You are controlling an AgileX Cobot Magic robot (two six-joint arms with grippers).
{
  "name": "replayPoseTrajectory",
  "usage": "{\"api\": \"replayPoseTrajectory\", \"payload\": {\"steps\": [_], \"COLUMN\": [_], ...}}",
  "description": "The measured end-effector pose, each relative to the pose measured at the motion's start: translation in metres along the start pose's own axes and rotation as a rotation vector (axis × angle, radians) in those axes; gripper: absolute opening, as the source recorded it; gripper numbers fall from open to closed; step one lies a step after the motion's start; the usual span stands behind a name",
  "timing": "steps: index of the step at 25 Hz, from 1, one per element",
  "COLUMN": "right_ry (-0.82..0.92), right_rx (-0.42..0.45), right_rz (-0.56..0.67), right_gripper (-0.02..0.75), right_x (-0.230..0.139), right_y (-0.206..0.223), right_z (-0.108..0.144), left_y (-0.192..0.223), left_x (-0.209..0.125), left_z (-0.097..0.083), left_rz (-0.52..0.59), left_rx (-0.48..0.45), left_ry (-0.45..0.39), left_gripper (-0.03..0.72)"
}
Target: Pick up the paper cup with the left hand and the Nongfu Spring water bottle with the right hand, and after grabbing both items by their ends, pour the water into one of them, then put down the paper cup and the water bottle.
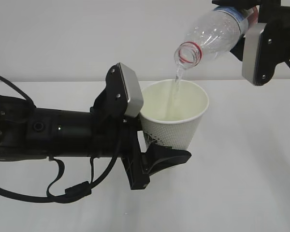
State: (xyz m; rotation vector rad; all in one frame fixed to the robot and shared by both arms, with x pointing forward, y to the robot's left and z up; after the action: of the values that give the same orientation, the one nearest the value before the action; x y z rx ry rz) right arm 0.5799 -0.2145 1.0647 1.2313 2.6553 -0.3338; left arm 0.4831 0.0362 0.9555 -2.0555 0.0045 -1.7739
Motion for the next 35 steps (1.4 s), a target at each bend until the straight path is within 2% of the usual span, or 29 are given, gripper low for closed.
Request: {"api": "replayPoseTrajectory", "payload": {"steps": [35], "right_ry": [-0.015], "right_rx": [-0.005], "right_rz": [-0.003], "right_gripper": [0.512], "right_x": [0.0003], "right_y": [0.0], "right_z": [-0.0006], "left_y": [0.0], "left_x": [0.0017], "left_z": [-0.0014], "left_rz": [-0.015], "left_rx": [-0.013], "left_ry": [0.0], "left_gripper": [0.528]}}
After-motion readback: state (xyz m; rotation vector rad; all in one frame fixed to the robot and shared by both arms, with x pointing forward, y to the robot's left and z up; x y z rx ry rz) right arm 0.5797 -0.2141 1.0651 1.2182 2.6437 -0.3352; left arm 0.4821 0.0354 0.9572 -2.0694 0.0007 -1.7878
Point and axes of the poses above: a point on each arm's last joint axis where the gripper is mounted, y pointing out along that axis toward the gripper, z along the wrist's bending axis when the last joint is at zero, x = y × z, the point moved 2 cm from there along y, pointing out along that axis toward the gripper, and after that the axes turned 11 degrees about -y, right-handed, at the moved point
